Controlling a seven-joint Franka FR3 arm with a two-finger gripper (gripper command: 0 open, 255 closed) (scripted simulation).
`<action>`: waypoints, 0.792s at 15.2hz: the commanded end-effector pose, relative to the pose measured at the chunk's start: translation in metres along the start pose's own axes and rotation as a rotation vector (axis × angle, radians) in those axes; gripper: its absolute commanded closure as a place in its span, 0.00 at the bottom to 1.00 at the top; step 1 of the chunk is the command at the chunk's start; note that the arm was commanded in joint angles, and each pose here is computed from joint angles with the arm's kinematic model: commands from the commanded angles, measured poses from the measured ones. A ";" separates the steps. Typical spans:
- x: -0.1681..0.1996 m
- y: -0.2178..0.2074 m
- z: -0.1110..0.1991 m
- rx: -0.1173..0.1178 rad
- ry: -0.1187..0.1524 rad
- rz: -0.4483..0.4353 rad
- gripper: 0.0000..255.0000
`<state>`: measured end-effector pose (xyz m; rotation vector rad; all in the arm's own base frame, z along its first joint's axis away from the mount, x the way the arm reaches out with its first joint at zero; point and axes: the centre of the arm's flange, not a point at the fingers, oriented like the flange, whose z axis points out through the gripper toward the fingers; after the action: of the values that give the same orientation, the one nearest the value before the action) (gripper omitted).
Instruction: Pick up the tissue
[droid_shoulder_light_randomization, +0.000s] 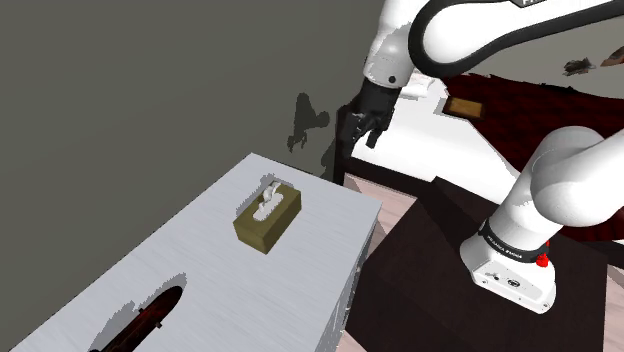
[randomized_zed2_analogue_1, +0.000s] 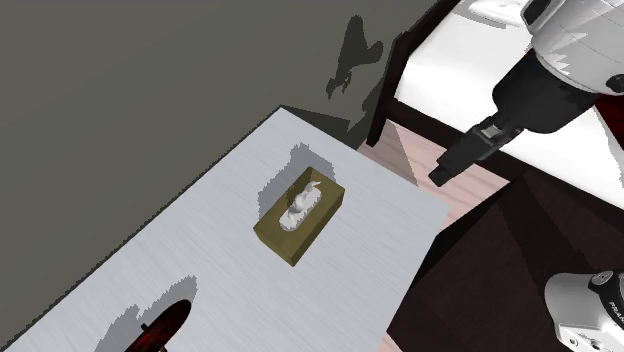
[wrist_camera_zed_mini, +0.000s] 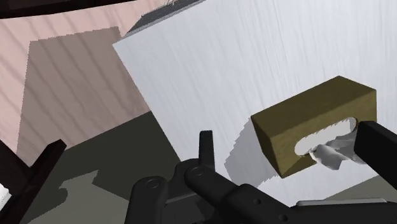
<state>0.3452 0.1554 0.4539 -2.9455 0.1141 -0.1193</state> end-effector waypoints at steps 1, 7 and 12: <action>0.005 -0.018 0.016 0.017 0.018 0.024 0.00; 0.024 -0.070 0.063 0.063 0.067 0.091 0.00; 0.044 -0.113 0.100 0.101 0.107 0.146 0.00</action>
<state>0.3984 0.2691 0.3893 -2.8336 0.3089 -0.2436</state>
